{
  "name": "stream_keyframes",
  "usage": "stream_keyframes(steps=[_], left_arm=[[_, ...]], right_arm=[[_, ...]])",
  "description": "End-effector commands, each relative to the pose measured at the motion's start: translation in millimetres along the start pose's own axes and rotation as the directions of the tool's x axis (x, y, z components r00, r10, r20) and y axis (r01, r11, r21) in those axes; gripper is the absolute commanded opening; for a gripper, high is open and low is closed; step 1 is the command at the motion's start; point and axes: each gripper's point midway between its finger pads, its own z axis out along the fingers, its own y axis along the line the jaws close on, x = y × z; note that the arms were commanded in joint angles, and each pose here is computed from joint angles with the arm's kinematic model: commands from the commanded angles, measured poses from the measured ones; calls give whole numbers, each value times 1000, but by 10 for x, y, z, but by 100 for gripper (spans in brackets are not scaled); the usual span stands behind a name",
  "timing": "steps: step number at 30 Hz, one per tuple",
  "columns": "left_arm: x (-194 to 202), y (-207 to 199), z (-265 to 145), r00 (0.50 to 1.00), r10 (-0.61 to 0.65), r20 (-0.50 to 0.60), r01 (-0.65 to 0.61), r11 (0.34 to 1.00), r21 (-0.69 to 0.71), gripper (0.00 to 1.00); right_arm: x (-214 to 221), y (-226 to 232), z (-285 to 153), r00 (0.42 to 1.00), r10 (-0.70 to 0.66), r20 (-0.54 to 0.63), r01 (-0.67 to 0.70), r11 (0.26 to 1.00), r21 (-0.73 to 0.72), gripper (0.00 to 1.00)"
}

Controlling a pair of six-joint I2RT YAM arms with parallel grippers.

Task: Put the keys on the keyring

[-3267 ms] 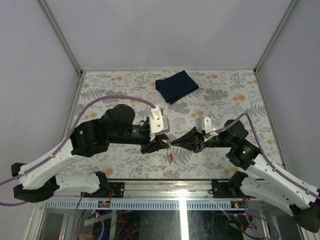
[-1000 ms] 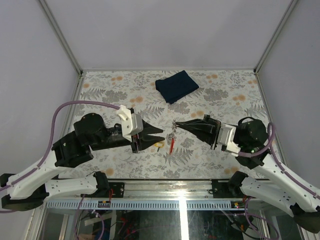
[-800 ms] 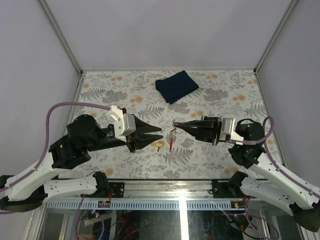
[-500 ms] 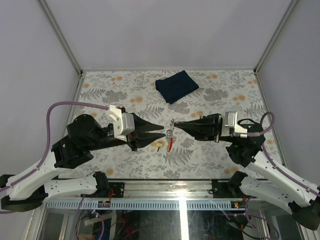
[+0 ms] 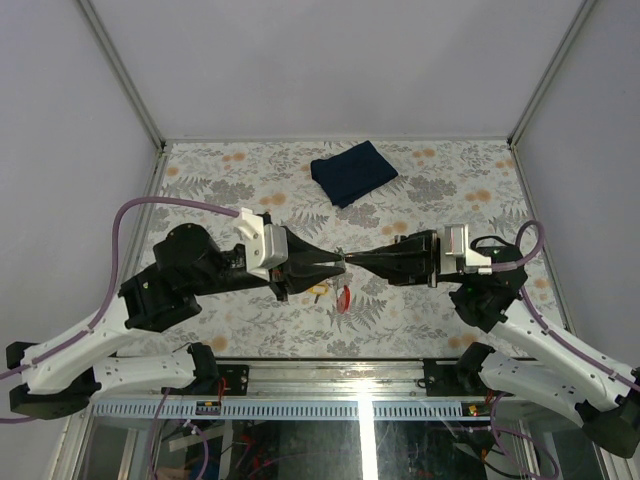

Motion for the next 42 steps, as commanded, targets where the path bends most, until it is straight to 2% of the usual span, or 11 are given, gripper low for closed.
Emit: stream_keyframes(steps=[1, 14, 21, 26, 35, 42], left_arm=[[-260, -19, 20, 996, 36, 83, -37, 999, 17, 20], [-270, -40, 23, 997, 35, 72, -37, 999, 32, 18], [-202, -41, 39, 999, 30, 44, -31, 999, 35, 14], [-127, -37, 30, 1000, 27, 7, -27, 999, 34, 16], [-119, -28, -17, 1000, 24, 0, -24, 1000, 20, 18], [-117, -31, 7, 1000, 23, -1, -23, 999, 26, 14]], right_arm=[[-152, 68, 27, 998, -46, 40, 47, 998, -42, 0], [-34, 118, -10, 997, -67, -28, 65, 995, -75, 0], [-53, 127, -2, 997, -68, -29, 66, 994, -85, 0], [-91, 126, -11, 997, -75, -21, 73, 994, -76, 1], [-138, 122, -27, 996, -92, -10, 91, 994, -63, 1], [-133, 129, -16, 996, -86, -11, 85, 994, -72, 1]])
